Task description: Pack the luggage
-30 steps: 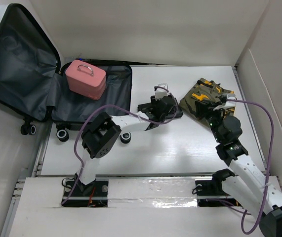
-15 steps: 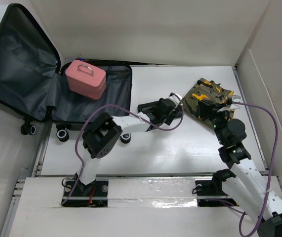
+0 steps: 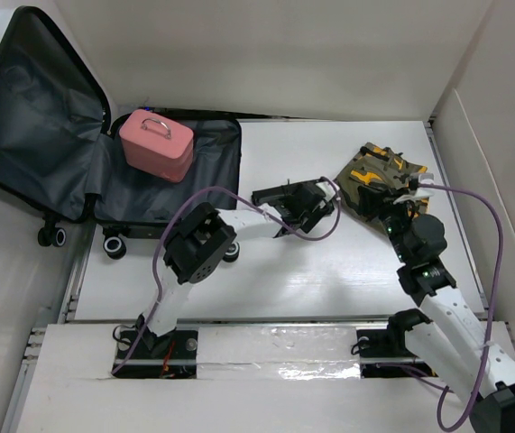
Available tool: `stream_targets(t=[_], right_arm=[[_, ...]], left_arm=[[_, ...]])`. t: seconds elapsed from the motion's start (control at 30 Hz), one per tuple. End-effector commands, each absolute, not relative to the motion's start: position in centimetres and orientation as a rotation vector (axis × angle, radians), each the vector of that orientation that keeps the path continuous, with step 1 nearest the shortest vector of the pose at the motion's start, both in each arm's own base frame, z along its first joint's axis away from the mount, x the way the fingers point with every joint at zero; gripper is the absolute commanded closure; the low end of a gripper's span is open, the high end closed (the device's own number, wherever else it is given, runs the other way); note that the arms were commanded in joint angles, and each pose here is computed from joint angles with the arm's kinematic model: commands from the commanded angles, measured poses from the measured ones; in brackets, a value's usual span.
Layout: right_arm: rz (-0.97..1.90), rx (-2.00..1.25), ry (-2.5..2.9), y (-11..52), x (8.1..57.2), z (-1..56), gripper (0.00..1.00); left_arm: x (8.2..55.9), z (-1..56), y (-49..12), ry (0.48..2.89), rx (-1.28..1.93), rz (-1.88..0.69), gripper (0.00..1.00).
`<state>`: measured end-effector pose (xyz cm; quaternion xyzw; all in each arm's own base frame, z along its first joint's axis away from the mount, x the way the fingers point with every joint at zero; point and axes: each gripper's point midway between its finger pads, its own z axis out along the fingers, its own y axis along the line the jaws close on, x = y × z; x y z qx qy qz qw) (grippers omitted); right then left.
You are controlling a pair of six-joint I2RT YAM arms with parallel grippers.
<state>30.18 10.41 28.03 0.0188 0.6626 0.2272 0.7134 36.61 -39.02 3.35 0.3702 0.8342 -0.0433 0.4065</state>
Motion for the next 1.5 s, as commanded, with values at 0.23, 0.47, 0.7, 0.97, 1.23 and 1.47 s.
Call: stream_targets(t=[0.23,0.47,0.7,0.97,1.23,1.47], right_arm=[[0.520,-0.004,1.419,10.9,30.2,29.5,0.78],[0.513,0.010,1.390,10.4,29.6,30.2,0.78],[0.446,0.128,1.283,7.2,27.3,32.4,0.78],[0.467,0.110,1.312,7.9,27.9,31.6,0.78],[0.490,0.070,1.318,8.7,27.9,31.5,0.78],[0.513,0.038,1.326,9.6,28.2,31.2,0.77]], left_arm=[[39.1,1.4,-37.8,2.094,0.957,0.064,0.89],[39.2,7.2,-38.5,2.016,0.823,-0.125,1.00],[40.0,19.8,-36.8,1.839,0.547,-0.505,1.00],[42.1,31.0,-30.8,1.661,0.208,-0.751,1.00],[43.8,34.8,-21.3,1.579,-0.066,-0.764,1.00],[43.1,30.8,-13.6,1.628,-0.312,-0.551,1.00]])
